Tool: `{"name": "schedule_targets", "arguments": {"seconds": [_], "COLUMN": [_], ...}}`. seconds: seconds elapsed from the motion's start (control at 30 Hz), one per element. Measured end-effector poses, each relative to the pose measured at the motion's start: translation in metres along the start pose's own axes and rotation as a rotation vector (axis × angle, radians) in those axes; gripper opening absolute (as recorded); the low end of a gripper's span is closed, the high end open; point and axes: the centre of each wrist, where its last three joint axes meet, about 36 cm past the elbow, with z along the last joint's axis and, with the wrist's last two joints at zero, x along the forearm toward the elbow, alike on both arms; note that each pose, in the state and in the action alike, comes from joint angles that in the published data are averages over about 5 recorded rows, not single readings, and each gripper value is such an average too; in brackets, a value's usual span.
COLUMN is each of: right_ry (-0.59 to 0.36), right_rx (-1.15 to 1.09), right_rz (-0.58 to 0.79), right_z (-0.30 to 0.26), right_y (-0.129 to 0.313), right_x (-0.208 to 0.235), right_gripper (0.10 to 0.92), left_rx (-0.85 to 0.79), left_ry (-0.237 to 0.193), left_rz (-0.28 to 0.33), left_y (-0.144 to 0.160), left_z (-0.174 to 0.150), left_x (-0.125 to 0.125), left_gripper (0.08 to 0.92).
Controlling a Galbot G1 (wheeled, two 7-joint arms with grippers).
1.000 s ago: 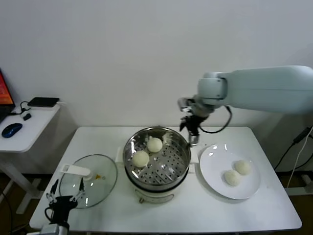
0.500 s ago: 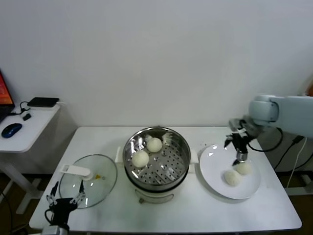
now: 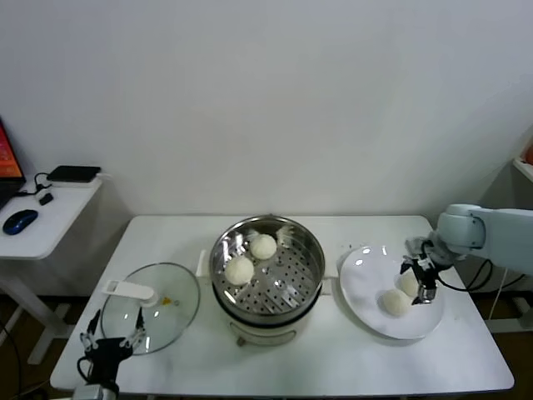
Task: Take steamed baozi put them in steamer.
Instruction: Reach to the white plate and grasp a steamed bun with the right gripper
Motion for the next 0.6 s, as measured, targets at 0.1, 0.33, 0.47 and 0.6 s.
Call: {"name": "schedule_targets", "arguments": {"seconds": [0.1, 0.33, 0.47, 0.6], "right_ry": [0.0, 0.002, 0.006, 0.007], "right_rx": [-0.002, -0.003, -0.005, -0.008], "right_rz": [-0.001, -0.011, -0.007, -0.002], "right_z": [-0.003, -0.009, -0.009, -0.009], "right_y": [0.003, 0.009, 0.011, 0.011], "right_x": [-0.014, -0.038, -0.045, -0.048], "right_gripper": [0.823, 0.823, 0.823, 0.823], "left_rx": [-0.001, -0.004, -0.004, -0.004], "left_ry": [0.003, 0.01, 0.011, 0.008], "left_rz": [0.0, -0.007, -0.009, -0.008], "left_y": [0.0, 0.002, 0.002, 0.001], "left_z": [0.001, 0.003, 0.004, 0.003], "left_x": [0.0, 0.0, 0.0, -0.002], "left_gripper": [0.823, 0.823, 0.823, 0.823]}}
